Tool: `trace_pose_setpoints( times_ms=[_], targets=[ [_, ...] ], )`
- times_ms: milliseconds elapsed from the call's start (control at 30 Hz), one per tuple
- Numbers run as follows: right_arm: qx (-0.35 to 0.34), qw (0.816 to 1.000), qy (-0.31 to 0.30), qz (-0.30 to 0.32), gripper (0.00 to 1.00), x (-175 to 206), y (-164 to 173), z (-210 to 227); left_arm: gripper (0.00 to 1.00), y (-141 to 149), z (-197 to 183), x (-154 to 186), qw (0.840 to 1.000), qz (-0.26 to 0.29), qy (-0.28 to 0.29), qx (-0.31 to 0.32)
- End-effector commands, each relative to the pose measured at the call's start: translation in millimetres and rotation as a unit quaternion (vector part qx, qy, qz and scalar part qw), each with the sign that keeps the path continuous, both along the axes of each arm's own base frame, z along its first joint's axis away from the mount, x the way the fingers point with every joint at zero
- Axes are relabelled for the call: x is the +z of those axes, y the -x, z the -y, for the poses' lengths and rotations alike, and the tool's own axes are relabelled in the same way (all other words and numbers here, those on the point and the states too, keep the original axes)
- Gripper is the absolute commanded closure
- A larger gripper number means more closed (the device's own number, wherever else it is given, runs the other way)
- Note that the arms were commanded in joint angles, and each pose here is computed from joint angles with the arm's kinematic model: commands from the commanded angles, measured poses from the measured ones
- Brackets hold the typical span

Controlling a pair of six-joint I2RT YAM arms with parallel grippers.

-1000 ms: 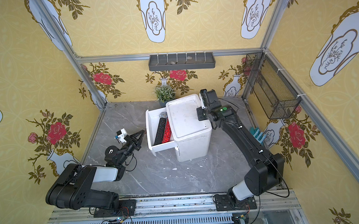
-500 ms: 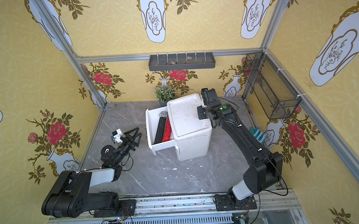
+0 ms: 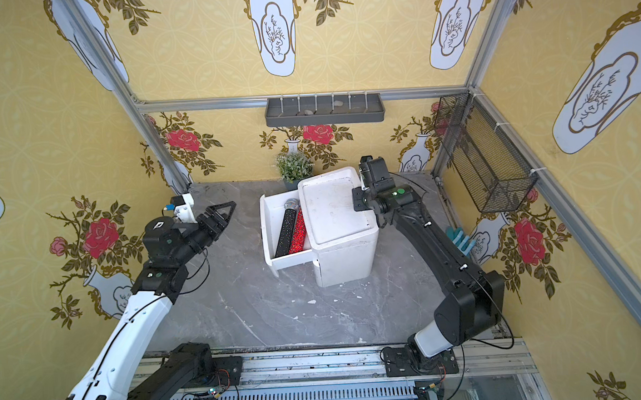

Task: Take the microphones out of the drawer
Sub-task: Open the drawer in the storage box, then pick up the microphone from the drawer.

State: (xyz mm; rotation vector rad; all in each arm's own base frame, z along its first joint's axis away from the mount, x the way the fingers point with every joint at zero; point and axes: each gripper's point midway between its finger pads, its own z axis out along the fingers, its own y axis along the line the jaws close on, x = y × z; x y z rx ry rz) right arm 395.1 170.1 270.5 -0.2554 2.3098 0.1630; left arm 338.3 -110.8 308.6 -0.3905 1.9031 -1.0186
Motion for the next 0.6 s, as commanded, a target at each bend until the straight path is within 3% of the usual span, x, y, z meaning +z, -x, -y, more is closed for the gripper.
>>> trace_pose_setpoints(
  times_ms=[0, 200, 333, 567],
  targets=[
    [-0.017, 0.999, -0.014, 0.025, 0.72, 8.8, -10.7, -0.3, 0.18, 19.2, 5.5, -45.9, 0.986, -0.094, -0.134, -0.034],
    [-0.013, 0.999, -0.02, 0.021, 0.73, 7.6, -9.1, -2.2, 0.19, 9.3, 43.0, -34.2, 0.962, -0.098, -0.245, -0.074],
    [-0.013, 0.999, -0.022, 0.019, 0.73, 5.6, -7.9, -2.7, 0.2, 3.9, 69.6, -37.4, 0.936, -0.108, -0.317, -0.104],
    [-0.009, 0.999, -0.027, 0.015, 0.75, 2.8, -6.2, -4.8, 0.29, -7.2, 103.0, -40.1, 0.913, -0.106, -0.366, -0.147]
  ],
)
